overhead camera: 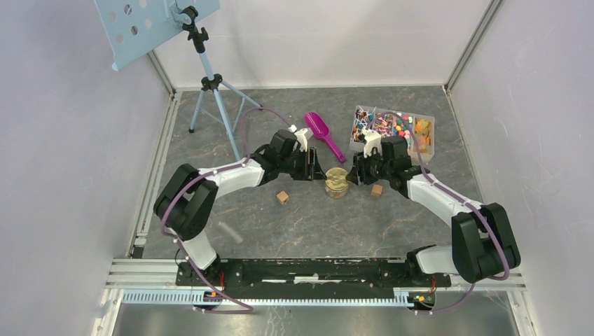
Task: Pack the candies
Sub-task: Close the bottle lid on the packing bottle.
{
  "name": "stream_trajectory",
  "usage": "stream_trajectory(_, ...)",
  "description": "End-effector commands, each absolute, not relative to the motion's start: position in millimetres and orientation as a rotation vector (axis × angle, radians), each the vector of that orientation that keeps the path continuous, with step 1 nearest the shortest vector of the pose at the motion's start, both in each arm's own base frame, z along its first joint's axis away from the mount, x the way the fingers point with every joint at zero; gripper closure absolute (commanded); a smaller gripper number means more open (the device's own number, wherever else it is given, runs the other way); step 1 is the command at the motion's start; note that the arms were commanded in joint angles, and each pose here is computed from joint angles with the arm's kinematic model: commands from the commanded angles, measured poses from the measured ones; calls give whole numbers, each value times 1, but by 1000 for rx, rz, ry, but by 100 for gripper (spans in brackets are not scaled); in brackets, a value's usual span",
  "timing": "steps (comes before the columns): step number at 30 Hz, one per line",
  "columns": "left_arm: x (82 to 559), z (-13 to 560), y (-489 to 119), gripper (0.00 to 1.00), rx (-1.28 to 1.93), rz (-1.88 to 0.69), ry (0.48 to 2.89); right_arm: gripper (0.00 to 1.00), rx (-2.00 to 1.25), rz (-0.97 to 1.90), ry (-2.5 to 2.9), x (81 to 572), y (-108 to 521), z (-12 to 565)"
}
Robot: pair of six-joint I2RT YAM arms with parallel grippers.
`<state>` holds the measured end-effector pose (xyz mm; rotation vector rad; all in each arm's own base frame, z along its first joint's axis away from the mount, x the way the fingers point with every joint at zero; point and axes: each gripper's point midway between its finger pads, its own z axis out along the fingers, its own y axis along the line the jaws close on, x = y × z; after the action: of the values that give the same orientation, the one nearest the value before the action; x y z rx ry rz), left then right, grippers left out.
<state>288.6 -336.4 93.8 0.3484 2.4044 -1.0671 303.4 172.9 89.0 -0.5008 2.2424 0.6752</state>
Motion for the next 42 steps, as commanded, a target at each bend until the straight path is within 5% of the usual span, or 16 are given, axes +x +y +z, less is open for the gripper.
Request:
stream_trajectory(1,298,107,-358,43,366,-1157,2339,56,-509,699,2248,298,173,80)
stream_trajectory(14,276,42,-346,50,388,-1066,2505,63,-487,666,2299,271,155,36)
stream_trajectory(23,272,-5,-313,68,174,-924,2664,65,-455,671,2345,263,145,18)
stream_trajectory(33,276,35,-346,60,245,-1170,2573,68,-417,733,2261,281,153,45)
stream_trajectory(36,277,39,-352,56,257,-1202,2562,59,-418,790,2236,282,161,54)
stream_trajectory(42,266,2,-338,66,201,-1142,2636,69,-372,797,2307,260,155,23)
